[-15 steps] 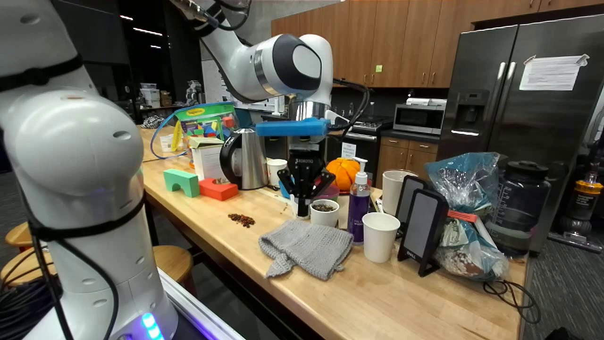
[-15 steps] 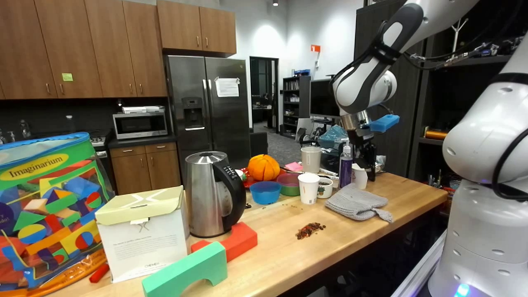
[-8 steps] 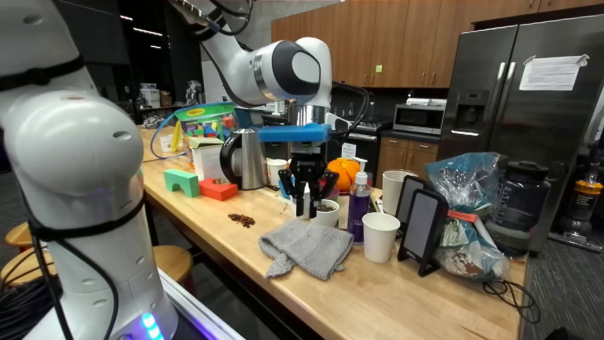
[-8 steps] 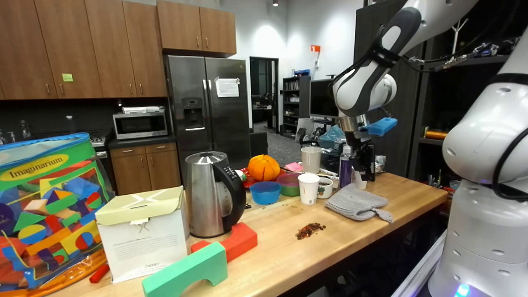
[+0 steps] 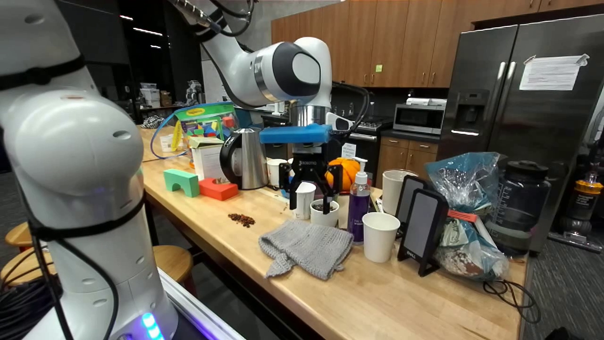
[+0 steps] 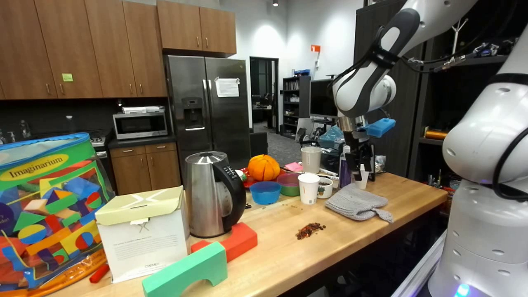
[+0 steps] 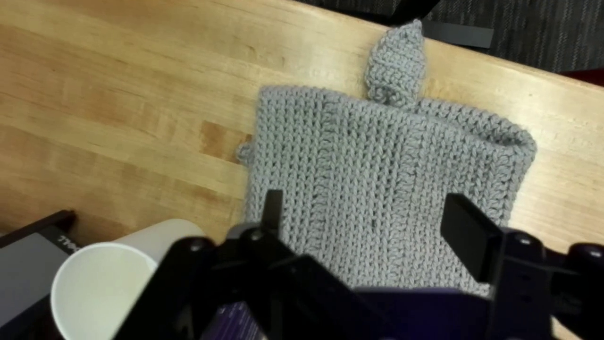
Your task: Wipe the table with the gray cloth
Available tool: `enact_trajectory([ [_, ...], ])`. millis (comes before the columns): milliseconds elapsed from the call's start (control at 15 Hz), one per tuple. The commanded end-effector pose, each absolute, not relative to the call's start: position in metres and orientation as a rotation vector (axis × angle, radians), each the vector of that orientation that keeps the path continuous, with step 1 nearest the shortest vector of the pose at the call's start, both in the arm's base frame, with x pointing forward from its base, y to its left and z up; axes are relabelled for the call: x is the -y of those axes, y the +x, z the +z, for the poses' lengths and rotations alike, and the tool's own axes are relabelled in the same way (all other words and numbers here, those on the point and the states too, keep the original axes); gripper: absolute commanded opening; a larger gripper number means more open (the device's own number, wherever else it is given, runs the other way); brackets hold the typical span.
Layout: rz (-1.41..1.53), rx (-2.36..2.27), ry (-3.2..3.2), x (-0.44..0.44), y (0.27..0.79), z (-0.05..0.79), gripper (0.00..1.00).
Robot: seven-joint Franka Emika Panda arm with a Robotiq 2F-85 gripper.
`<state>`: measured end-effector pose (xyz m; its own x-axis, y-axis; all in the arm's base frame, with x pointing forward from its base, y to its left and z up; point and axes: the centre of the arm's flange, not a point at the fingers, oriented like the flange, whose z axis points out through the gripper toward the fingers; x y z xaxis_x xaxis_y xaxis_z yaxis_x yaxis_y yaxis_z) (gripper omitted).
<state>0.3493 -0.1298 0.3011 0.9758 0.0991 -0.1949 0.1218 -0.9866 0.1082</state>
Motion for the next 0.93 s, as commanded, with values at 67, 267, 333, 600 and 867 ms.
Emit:
enact_trajectory([
  [67, -0.091, 0.019, 3.024, 0.123, 0.362, 0.3, 1.0],
  [267, 0.023, 0.143, 3.018, 0.113, 0.374, 0.3, 1.0],
  [333, 0.029, 0.173, 3.014, 0.111, 0.376, 0.299, 1.0],
  [600, -0.014, 0.271, 2.984, 0.103, 0.374, 0.291, 0.86],
  [867, -0.073, 0.27, 2.984, 0.107, 0.356, 0.287, 1.0],
])
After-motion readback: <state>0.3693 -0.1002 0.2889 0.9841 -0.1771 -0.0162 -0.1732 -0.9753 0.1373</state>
